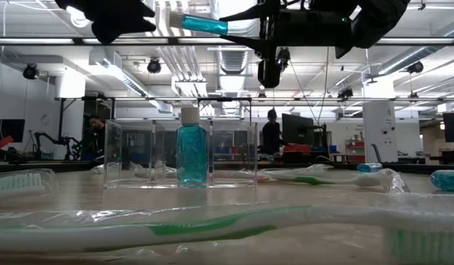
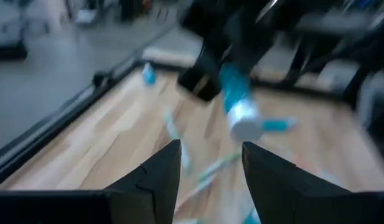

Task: Pick & Place toothbrushing station
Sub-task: Put the blue mouthwash bottle into the transparent organizer

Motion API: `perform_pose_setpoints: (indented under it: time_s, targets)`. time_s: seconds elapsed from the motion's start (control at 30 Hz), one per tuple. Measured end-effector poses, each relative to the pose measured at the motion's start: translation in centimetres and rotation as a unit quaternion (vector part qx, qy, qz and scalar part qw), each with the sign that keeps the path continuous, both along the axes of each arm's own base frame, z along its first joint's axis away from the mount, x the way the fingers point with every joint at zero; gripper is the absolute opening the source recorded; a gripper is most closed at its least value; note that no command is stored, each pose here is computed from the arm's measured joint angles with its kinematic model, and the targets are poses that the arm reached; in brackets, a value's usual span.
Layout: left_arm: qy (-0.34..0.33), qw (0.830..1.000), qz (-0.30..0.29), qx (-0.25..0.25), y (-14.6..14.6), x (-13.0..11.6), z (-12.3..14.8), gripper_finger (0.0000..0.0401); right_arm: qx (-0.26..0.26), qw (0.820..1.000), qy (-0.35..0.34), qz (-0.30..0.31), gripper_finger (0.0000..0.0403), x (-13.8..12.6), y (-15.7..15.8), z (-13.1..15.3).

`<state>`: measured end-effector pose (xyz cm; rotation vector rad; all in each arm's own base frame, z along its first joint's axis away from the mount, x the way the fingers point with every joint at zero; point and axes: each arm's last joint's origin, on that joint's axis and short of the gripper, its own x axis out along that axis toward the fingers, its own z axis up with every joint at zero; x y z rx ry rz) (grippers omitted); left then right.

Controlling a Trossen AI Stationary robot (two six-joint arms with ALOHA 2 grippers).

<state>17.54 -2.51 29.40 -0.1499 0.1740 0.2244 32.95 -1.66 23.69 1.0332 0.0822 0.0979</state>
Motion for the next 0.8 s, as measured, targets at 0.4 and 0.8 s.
perform_pose_setpoints:
  time_s: [0.4, 0.8]
  targets:
    - [-0.101, 0.986, -0.051, -0.125, -0.3, -0.3, -5.2, 0.0175, 0.004, 1.000, -0.001, -0.003, 0.0096, 0.0, -0.1, 0.0]
    - [-0.123, 0.984, -0.027, -0.125, -0.1, -0.2, -5.2, 0.0174, 0.004, 1.000, -0.005, -0.006, 0.0096, 0.0, -0.3, 0.1]
